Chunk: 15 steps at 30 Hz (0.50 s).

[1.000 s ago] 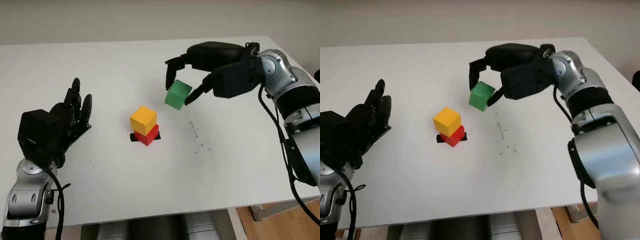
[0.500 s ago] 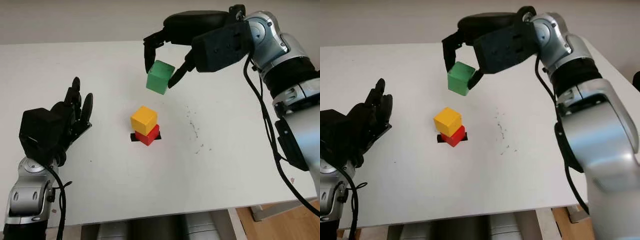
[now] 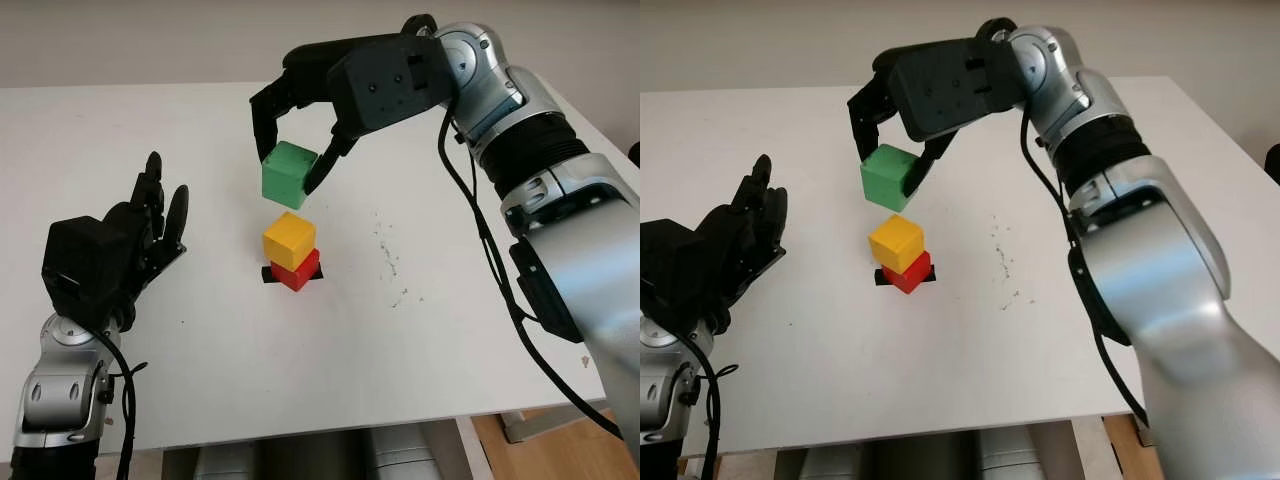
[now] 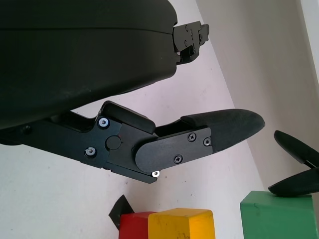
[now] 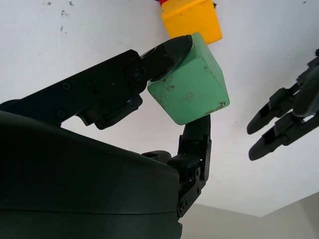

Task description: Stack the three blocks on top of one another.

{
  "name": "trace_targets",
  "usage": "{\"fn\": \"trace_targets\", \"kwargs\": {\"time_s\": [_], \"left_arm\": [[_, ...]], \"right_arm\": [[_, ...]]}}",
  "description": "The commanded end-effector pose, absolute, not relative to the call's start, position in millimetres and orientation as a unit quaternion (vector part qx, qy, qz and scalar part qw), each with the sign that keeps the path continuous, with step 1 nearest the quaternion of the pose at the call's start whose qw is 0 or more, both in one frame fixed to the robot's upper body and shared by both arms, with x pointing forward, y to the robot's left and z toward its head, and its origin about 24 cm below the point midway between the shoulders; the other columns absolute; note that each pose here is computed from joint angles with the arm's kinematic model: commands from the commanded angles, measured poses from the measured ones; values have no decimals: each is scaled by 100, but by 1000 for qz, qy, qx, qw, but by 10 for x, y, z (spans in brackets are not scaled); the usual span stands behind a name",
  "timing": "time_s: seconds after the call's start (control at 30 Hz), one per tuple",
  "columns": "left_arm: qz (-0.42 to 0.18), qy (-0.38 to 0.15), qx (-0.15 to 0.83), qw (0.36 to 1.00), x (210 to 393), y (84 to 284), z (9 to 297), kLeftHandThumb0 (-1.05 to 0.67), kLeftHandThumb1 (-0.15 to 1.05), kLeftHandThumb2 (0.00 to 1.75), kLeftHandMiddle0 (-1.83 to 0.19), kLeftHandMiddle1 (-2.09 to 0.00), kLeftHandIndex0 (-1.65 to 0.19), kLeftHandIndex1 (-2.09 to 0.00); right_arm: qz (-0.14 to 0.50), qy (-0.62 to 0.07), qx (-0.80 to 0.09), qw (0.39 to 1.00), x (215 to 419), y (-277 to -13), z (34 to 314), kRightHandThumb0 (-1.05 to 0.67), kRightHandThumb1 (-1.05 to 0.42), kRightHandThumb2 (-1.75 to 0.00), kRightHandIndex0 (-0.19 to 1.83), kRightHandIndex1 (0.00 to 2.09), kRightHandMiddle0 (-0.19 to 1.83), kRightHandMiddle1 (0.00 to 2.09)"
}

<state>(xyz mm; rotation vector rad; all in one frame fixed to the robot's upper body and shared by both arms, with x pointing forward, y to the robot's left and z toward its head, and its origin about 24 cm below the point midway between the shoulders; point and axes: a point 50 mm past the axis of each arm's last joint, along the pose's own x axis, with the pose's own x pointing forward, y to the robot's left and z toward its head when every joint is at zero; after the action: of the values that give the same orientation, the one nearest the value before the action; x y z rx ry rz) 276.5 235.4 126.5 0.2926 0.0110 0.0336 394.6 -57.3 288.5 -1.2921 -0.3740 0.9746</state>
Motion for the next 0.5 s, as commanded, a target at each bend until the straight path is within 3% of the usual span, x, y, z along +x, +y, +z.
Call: {"fn": "trace_targets", "kwargs": {"time_s": [0.0,0.47], "left_arm": [[18,-4,149,989,2752,2344,1289,-80,105,72,19,0,19,0],[15,-2,166,986,2720,2344,1289,-79,105,71,19,0,19,0]], "right_arm": [[437,-170,-564,680,3937,-557,2911,-43,-89,-5,32,5,51,148],[467,-141,-549,679,3926,-536,2831,-40,-91,-5,29,4,38,166]]}}
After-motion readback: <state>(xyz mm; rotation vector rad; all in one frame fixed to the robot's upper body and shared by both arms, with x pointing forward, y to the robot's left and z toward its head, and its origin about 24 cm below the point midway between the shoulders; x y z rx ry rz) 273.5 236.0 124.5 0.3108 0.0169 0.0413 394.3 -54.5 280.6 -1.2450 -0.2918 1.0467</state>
